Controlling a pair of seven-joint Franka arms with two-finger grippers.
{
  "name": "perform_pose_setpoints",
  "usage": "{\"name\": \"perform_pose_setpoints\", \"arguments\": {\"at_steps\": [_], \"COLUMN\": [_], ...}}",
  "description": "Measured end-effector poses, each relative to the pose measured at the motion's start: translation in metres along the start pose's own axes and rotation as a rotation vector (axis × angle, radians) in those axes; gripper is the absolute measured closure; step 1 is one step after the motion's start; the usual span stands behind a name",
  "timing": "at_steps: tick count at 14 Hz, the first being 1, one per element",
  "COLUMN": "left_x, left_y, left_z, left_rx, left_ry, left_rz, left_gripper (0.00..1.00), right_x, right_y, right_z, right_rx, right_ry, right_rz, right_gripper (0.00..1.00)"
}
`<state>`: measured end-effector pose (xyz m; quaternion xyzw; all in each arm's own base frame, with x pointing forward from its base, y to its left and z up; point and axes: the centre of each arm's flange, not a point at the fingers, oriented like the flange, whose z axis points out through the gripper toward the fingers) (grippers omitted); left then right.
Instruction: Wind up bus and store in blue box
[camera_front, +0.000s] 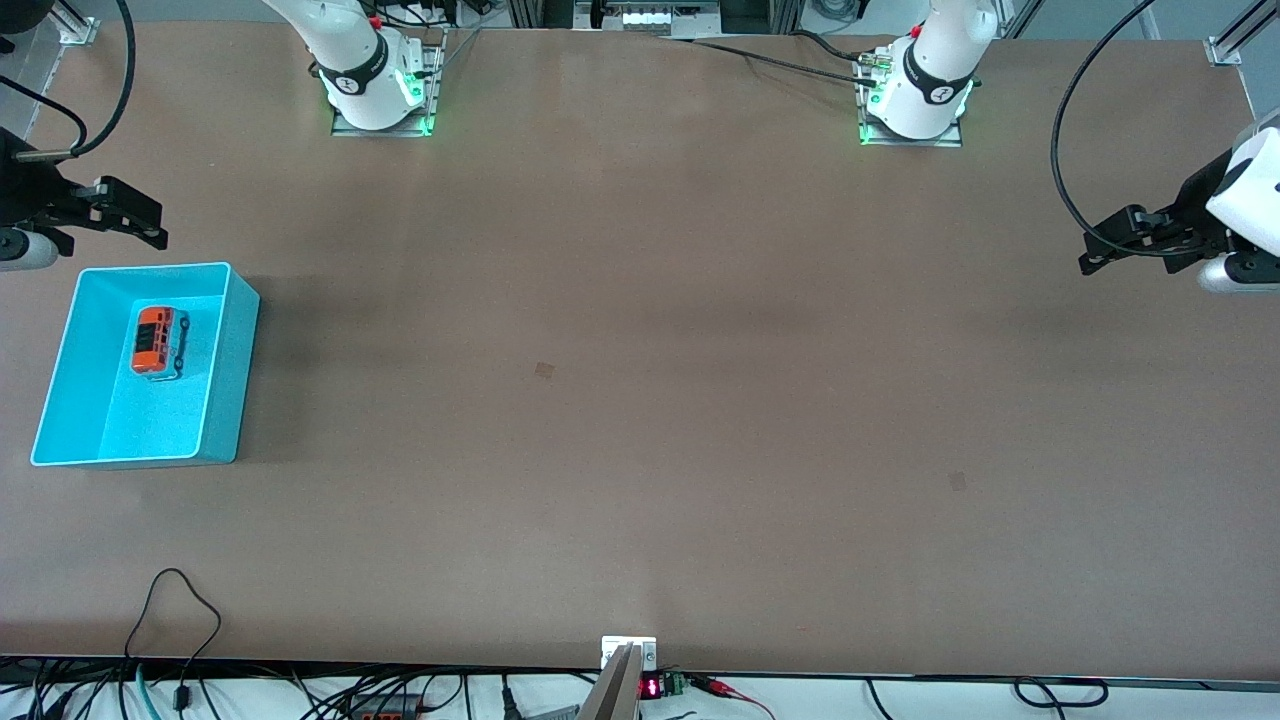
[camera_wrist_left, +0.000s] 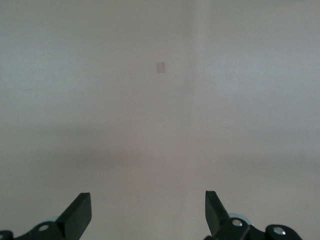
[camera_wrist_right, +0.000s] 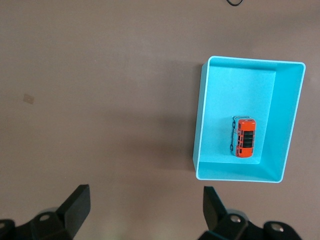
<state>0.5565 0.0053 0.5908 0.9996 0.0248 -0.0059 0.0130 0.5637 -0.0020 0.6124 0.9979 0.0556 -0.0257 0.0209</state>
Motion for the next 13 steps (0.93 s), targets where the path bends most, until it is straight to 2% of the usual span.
{"name": "perform_pose_setpoints", "arguments": {"at_steps": [13], "left_x": [-0.0066], "left_y": [0.0], "left_z": [-0.001], "left_rx": [0.0], "left_ry": [0.01], "left_rz": [0.0], "left_gripper": [0.0], "right_x": [-0.0017], "right_y": [0.0001], "right_z": [0.0014], "right_rx": [0.003], "right_ry": [-0.016], "right_rz": [0.044], "right_gripper": [0.0]}}
